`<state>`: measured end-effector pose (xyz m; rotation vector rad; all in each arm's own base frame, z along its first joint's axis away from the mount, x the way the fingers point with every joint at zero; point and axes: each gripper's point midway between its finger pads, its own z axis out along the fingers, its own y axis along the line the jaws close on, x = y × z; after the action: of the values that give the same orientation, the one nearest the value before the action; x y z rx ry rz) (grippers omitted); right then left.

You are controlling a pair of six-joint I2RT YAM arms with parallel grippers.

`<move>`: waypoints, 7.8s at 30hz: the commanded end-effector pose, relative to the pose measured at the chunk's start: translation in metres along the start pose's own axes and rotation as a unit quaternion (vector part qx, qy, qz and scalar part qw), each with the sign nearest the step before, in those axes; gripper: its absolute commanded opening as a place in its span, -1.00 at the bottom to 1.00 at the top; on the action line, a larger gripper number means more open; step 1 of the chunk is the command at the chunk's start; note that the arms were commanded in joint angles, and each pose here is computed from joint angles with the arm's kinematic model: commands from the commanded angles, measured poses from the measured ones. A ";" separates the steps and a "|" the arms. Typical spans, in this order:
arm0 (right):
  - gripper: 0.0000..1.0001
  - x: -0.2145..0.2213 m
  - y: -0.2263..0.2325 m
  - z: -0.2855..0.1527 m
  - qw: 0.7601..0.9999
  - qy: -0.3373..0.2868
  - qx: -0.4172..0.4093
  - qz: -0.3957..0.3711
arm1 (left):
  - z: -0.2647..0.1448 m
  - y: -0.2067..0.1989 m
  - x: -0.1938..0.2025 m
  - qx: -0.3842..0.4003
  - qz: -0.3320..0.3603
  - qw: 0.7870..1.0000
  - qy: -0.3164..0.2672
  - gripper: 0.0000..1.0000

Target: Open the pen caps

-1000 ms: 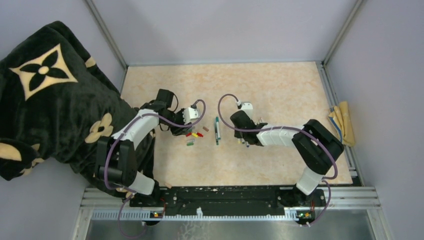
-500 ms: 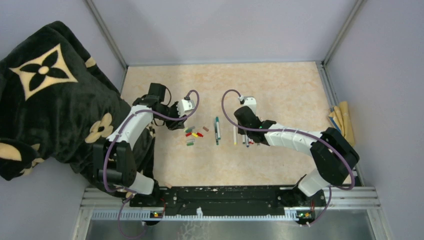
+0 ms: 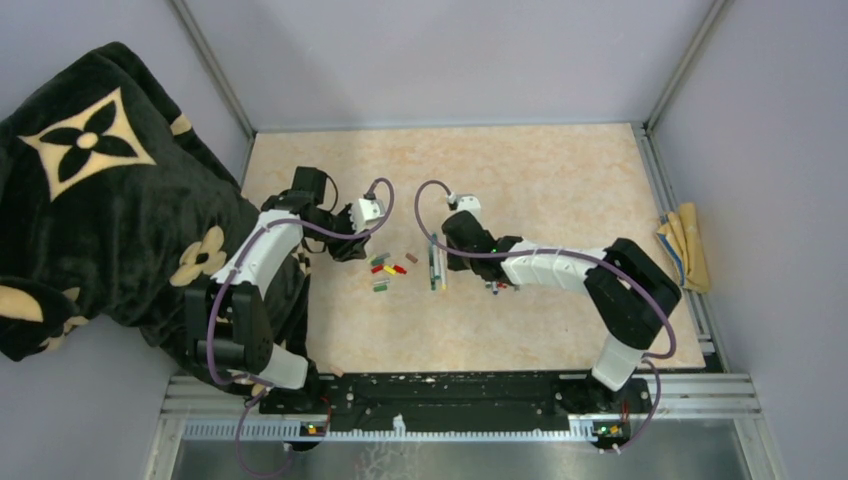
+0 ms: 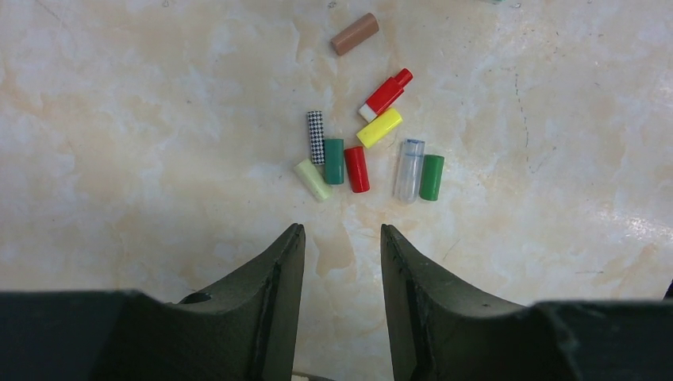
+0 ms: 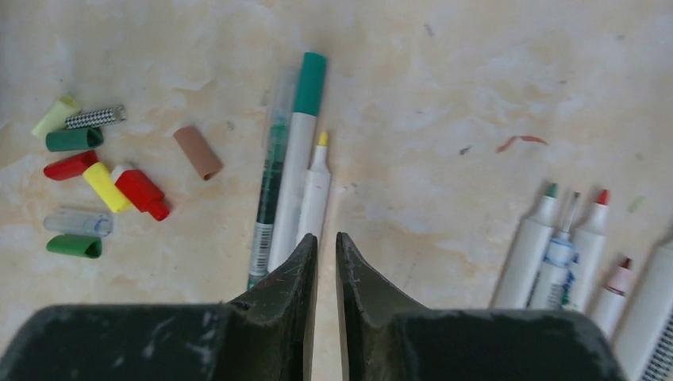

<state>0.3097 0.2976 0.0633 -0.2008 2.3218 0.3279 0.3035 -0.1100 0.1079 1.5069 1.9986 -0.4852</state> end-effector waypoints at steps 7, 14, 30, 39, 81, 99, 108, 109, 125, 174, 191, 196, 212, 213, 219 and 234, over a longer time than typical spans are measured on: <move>-0.89 0.003 0.042 0.019 0.997 0.020 -0.070 0.036 | -0.012 0.003 -0.009 -0.002 0.003 1.000 -0.023 -0.08; -1.00 0.008 0.044 0.022 0.996 0.021 -0.078 0.044 | -0.009 0.001 -0.007 0.006 -0.003 1.000 -0.024 -0.10; -1.00 0.033 0.028 0.021 0.995 0.040 -0.064 0.062 | -0.008 -0.001 -0.002 0.006 -0.001 1.000 -0.017 -0.11; -1.00 0.031 0.022 0.011 0.988 0.040 -0.108 0.104 | -0.010 -0.003 -0.002 0.008 0.000 1.000 -0.017 -0.14; -0.84 -0.004 -0.009 0.010 0.992 0.031 -0.064 0.102 | -0.011 -0.006 -0.008 0.023 0.000 0.999 -0.026 -0.19; -0.89 0.017 -0.037 0.009 0.997 0.041 -0.011 0.067 | -0.012 -0.004 -0.008 0.024 0.005 0.999 -0.024 -0.21; -0.90 0.006 -0.070 -0.005 0.994 0.014 0.075 0.072 | -0.012 -0.006 -0.007 0.025 0.007 0.999 -0.022 -0.21; -0.90 0.008 -0.073 -0.006 0.994 0.013 0.081 0.074 | -0.012 -0.006 -0.006 0.025 0.006 0.999 -0.022 -0.21; -0.09 -0.024 -0.005 -0.014 0.999 -0.025 0.017 0.043 | -0.019 -0.006 -0.017 0.013 0.002 0.999 -0.040 0.33; -1.00 -0.018 0.050 -0.045 0.970 0.084 -0.226 0.012 | -0.002 -0.034 -0.045 0.083 0.056 0.986 -0.133 0.97; -1.00 -0.008 0.107 -0.086 0.889 0.186 -0.419 0.016 | 0.013 -0.093 -0.063 0.153 0.174 0.966 -0.113 0.87; -1.00 -0.008 0.116 -0.090 0.871 0.202 -0.447 0.021 | 0.017 -0.101 -0.064 0.160 0.193 0.963 -0.100 0.74; -1.00 0.000 0.120 -0.096 0.852 0.223 -0.474 0.024 | 0.032 -0.089 -0.043 0.110 0.247 0.962 -0.034 -0.24; -1.00 0.001 0.120 -0.097 0.849 0.226 -0.477 0.025 | 0.032 -0.088 -0.044 0.108 0.249 0.962 -0.036 -0.34; -0.55 0.011 0.126 -0.095 0.839 0.240 -0.487 0.034 | 0.028 -0.088 -0.056 0.097 0.261 0.959 -0.049 -0.68; -1.00 0.014 0.131 -0.087 0.846 0.236 -0.475 0.049 | 0.026 -0.088 -0.042 0.097 0.307 0.947 -0.012 -1.00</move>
<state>0.2040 0.3955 0.1293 -0.7030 2.4569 1.6738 0.2370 -0.1871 0.1118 2.0496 1.4360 -0.4816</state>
